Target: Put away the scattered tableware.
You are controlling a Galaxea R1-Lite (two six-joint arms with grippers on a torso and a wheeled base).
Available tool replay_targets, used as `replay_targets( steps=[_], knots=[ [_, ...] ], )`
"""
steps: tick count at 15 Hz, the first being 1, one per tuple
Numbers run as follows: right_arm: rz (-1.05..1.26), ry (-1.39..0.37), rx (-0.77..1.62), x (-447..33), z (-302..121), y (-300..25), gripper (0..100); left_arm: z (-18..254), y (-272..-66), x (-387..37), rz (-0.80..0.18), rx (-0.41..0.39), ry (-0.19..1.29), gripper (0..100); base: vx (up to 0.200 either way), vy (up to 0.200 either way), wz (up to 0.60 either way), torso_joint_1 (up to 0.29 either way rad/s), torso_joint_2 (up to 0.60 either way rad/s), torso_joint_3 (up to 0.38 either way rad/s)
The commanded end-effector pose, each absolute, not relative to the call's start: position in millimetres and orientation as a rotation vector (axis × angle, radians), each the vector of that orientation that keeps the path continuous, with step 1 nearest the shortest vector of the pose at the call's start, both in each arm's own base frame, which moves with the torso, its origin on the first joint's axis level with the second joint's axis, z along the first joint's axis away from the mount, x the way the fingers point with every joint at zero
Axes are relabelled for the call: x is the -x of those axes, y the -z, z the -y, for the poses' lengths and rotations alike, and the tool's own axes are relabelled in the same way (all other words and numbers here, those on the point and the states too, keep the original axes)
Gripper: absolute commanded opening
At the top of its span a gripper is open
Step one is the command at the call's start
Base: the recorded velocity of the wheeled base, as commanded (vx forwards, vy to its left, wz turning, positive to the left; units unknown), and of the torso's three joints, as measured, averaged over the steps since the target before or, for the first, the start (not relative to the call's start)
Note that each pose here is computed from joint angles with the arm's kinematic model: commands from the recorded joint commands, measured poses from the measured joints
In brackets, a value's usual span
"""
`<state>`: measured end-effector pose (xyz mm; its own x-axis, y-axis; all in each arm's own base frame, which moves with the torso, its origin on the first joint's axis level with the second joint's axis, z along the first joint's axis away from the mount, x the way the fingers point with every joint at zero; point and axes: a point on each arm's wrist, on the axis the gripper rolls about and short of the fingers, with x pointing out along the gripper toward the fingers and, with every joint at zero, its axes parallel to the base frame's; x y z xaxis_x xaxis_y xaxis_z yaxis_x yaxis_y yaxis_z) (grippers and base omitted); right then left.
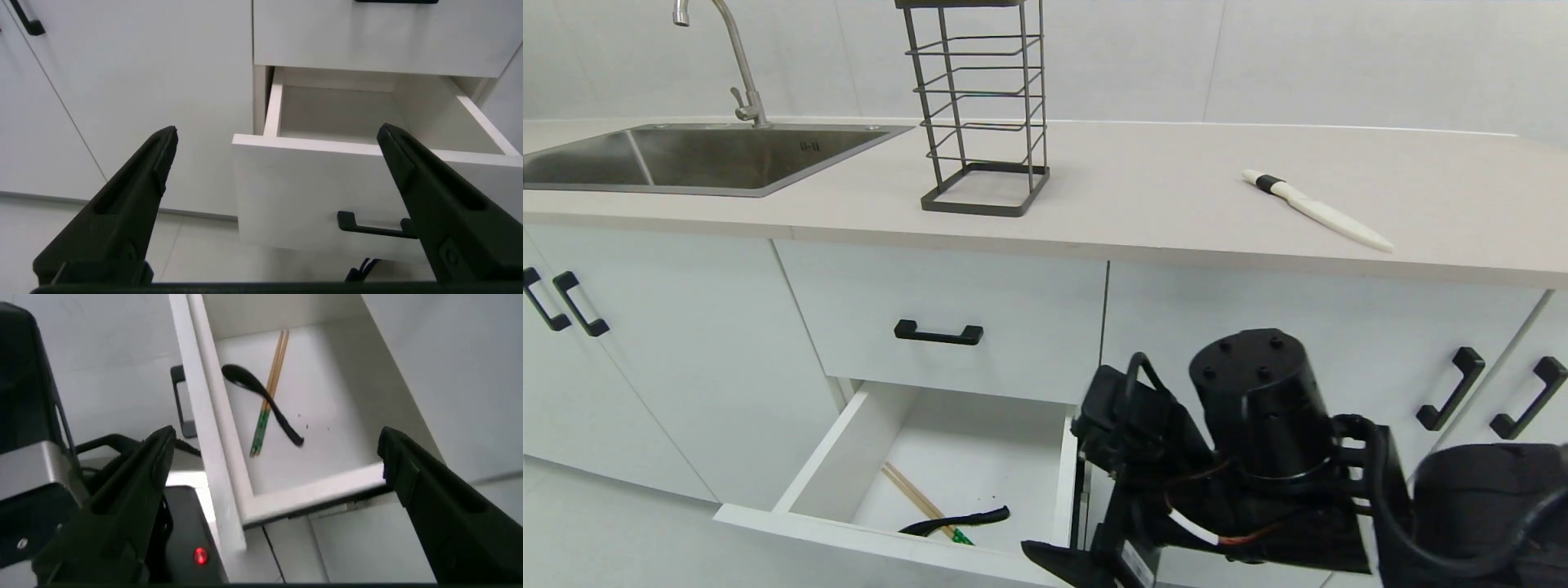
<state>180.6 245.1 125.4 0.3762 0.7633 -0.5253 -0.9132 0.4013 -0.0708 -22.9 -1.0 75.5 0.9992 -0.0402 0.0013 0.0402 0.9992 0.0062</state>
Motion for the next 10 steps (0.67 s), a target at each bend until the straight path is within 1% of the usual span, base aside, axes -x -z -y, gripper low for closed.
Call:
replay_targets(
  steps=[1, 2, 3, 4, 5, 7, 8, 9, 10],
  knots=[
    [-0.425, -1.082, 0.363, -161.0, -208.2, -138.1, 100, 1.0, -75.5, 22.8, 0.0, -0.006, 0.04, 100, 0.0, 0.0, 0.0, 0.0, 0.0, 0.0],
    [-0.436, -1.074, 0.364, -146.3, -186.8, -136.5, 100, 1.0, -75.5, 22.8, 0.0, -0.006, 0.04, 100, 0.0, 0.0, 0.0, 0.0, 0.0, 0.0],
    [-0.436, -1.073, 0.364, -144.8, -184.4, -136.4, 100, 1.0, -75.6, 22.8, 0.002, -0.006, 0.04, 100, 0.0, 0.0, 0.0, 0.0, 0.0, 0.0],
    [-0.433, -1.059, 0.359, -125.3, -156.3, -135.0, 100, 1.0, -75.6, 22.8, 0.002, -0.006, 0.04, 100, 0.0, 0.0, 0.0, 0.0, 0.0, 0.0],
    [-0.43, -1.047, 0.355, -120.8, -147.3, -134.8, 100, 1.0, -75.6, 22.8, 0.002, -0.006, 0.04, 100, 0.0, 0.0, 0.0, 0.0, 0.0, 0.0],
    [-0.382, -0.996, 0.324, -93.2, -103.7, -132.6, 100, 1.0, -75.5, 22.8, 0.0, -0.006, 0.04, 100, 0.0, 0.0, 0.0, 0.0, 0.0, 0.0],
    [-0.374, -0.985, 0.317, -86.7, -94.8, -131.1, 100, 1.0, -75.5, 22.8, 0.0, -0.006, 0.04, 100, 0.0, 0.0, 0.0, 0.0, 0.0, 0.0],
    [-0.35, -0.965, 0.305, -68.3, -73.1, -125.7, 100, 1.0, -75.6, 22.8, 0.002, -0.006, 0.04, 100, 0.0, 0.0, 0.0, 0.0, 0.0, 0.0],
    [-0.314, -0.941, 0.298, -58.0, -61.8, -125.0, 100, 1.0, -75.5, 22.8, 0.0, -0.006, 0.04, 100, 0.0, 0.0, 0.0, 0.0, 0.0, 0.0]
  ],
)
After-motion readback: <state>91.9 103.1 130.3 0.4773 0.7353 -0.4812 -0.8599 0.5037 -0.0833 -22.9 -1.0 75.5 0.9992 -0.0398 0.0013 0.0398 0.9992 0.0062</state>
